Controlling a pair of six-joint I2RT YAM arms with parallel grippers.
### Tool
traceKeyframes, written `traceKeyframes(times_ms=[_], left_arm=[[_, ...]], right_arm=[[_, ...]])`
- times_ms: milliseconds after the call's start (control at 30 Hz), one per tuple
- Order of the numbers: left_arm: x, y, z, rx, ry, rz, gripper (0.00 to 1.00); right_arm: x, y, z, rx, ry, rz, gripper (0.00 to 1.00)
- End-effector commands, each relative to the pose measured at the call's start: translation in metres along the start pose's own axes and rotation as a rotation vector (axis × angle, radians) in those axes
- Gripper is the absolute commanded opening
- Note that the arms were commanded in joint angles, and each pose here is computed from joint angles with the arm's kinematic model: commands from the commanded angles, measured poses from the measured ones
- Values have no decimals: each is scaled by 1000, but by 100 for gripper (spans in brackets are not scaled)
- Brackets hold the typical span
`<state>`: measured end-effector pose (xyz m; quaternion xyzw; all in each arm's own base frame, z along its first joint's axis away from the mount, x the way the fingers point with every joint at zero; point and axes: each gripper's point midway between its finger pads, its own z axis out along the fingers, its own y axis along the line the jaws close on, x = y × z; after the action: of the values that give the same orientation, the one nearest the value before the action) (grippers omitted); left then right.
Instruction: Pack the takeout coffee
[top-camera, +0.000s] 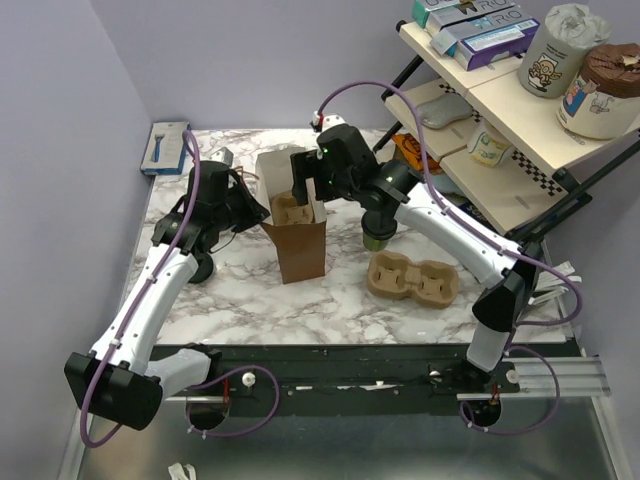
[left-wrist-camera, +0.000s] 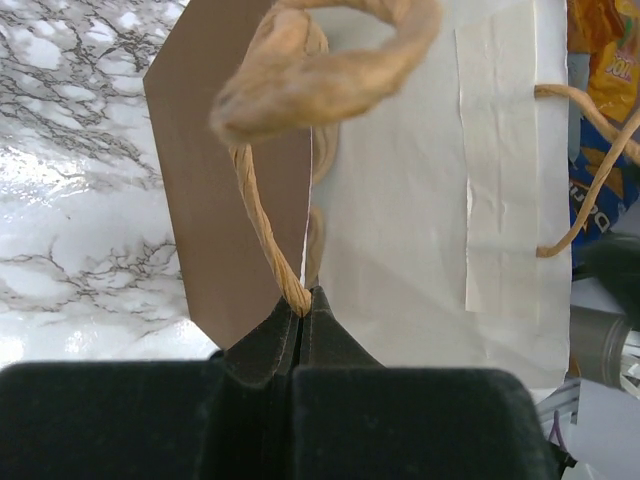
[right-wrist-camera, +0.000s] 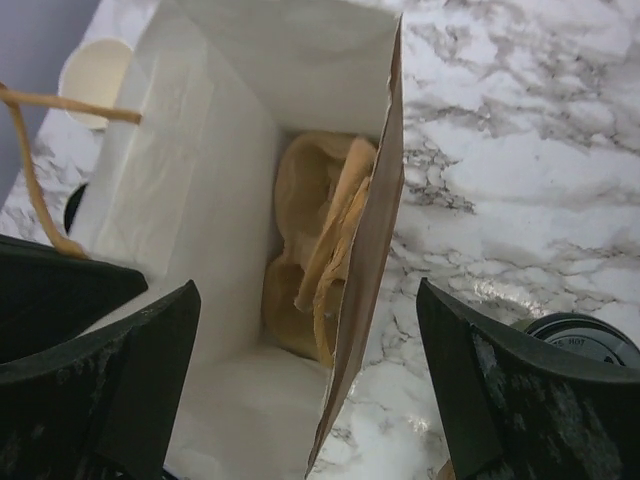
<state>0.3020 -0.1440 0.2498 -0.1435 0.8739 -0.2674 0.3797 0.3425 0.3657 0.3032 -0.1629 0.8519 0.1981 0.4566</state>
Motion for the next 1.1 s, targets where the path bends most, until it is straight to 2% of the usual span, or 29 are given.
traceKeyframes(times_ms=[0, 233, 367, 400, 467, 500, 600, 667, 700, 733, 767, 800, 833, 1000, 1033, 1067], left_arm=[[-11, -7, 5, 11, -36, -25, 0], [-13, -6, 8, -1, -41, -30, 0], [-15, -11, 8, 13, -34, -20, 0], [-14, -10, 7, 13, -32, -19, 0], [-11, -8, 7, 8, -26, -15, 0], [-11, -7, 7, 9, -27, -12, 0], [-7, -7, 8, 19, -15, -10, 0], [-5, -9, 7, 30, -5, -10, 0], [-5, -11, 7, 39, -4, -8, 0], [-6, -12, 6, 46, -4, -7, 0], [-6, -14, 5, 55, -3, -5, 4], [-6, -15, 3, 59, -6, 0, 8], [-6, -15, 1, 59, -6, 7, 18], [-2, -19, -23, 102, -19, 71, 60], [-3, -20, -30, 113, -34, 89, 74], [-3, -21, -36, 122, -46, 122, 81]], right_arm=[[26, 7, 2, -42, 110, -41, 96], [53, 2, 23, -20, 196, -98, 91], [49, -1, 26, -1, 178, -113, 86], [46, -3, 26, 7, 169, -115, 77], [40, -6, 28, 33, 153, -119, 67], [39, -6, 29, 37, 148, -123, 59], [36, -6, 34, 30, 130, -149, 43], [33, -6, 35, 31, 118, -181, 37], [30, -8, 35, 39, 105, -191, 29], [26, -10, 35, 41, 91, -230, 26], [15, -9, 36, 37, 45, -250, 22], [14, -10, 37, 36, 30, -281, 14], [9, -11, 37, 30, 5, -342, 11], [-24, -2, 29, -27, -167, -507, 9], [-19, -4, 31, -32, -170, -573, 9], [-28, 2, 30, -48, -226, -596, 9]])
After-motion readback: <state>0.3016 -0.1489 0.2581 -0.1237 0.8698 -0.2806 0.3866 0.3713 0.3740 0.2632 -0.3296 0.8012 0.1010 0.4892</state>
